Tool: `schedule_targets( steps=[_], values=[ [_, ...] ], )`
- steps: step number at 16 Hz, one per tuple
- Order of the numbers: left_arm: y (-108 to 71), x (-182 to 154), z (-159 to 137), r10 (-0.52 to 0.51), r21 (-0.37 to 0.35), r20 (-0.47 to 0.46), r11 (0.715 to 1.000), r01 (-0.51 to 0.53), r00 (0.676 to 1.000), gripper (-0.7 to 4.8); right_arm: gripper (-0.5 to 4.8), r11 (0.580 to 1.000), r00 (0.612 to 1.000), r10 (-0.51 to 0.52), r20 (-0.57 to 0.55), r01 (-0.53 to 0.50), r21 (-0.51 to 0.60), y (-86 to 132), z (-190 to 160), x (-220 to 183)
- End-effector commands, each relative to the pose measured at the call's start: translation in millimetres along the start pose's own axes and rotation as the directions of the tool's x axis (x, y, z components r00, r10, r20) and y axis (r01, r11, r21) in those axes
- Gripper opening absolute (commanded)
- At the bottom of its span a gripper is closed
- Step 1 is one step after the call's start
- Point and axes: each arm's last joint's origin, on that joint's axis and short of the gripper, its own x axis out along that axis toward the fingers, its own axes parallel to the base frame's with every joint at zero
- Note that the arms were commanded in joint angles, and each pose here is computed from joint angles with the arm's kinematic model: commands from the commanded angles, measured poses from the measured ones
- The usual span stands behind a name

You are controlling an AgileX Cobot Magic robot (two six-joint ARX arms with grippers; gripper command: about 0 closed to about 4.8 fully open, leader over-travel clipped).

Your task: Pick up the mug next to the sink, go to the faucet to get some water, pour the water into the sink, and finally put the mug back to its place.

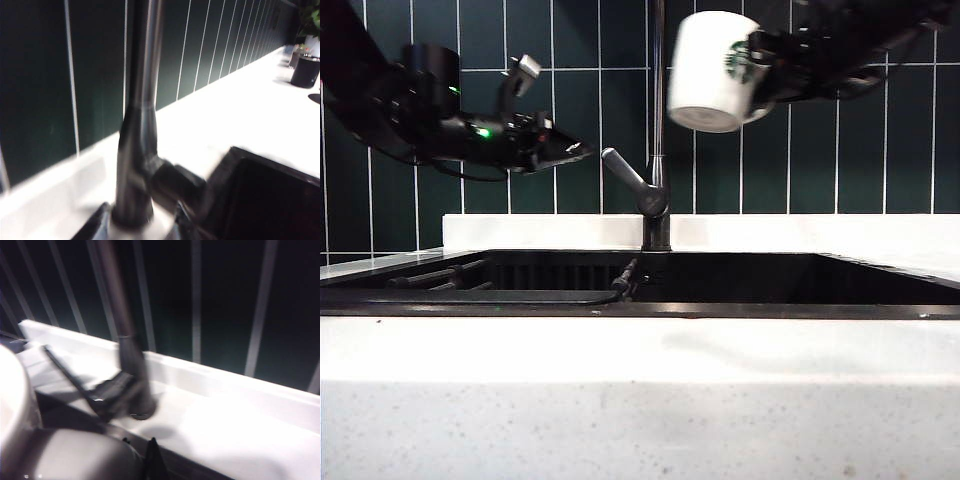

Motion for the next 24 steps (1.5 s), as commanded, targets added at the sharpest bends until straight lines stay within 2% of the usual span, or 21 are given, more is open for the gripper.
schedule_targets(
  steps=[1,7,9,12,13,14,15,18,24],
  values=[
    [5.1,20,-1,-0.053,0.024,0.02,0.998,0.052,0.998,1.63,-0.01,0.999,0.998,0.039,0.053,-0.039,0.011,12,10,2],
    [-1.2,46,4,-0.138,0.052,0.038,0.989,0.136,0.99,1.65,-0.01,0.993,0.993,0.107,0.044,-0.109,0.047,19,19,6],
    [-4.6,46,4,-0.209,0.005,0.032,0.978,0.209,0.977,1.65,-0.01,0.982,0.982,0.182,0.045,-0.184,0.043,23,28,6],
    [-4.7,46,4,-0.212,-0.02,0.031,0.977,0.212,0.977,1.65,-0.01,0.97,0.97,0.24,0.027,-0.241,0.03,33,29,14],
    [-5.6,46,4,-0.243,-0.03,0.028,0.969,0.244,0.97,1.65,-0.01,0.968,0.968,0.249,0.007,-0.249,0.008,36,26,18],
    [-6.3,46,4,-0.266,-0.041,0.026,0.963,0.267,0.964,1.65,-0.01,0.968,0.968,0.249,-0.003,-0.249,0.003,36,25,20],
    [-7.1,46,3,-0.295,-0.048,0.02,0.954,0.296,0.955,1.65,-0.01,0.97,0.971,0.239,-0.002,-0.238,-0.051,38,26,20],
    [-7.2,46,2,-0.298,-0.058,0.015,0.953,0.299,0.954,1.65,-0.01,0.966,0.976,0.219,0.003,-0.217,-0.139,38,32,24],
    [-10.1,45,-1,-0.378,-0.088,-0.004,0.922,0.376,0.926,1.65,-0.01,0.959,0.977,0.215,-0.004,-0.212,-0.19,37,31,27]
  ],
)
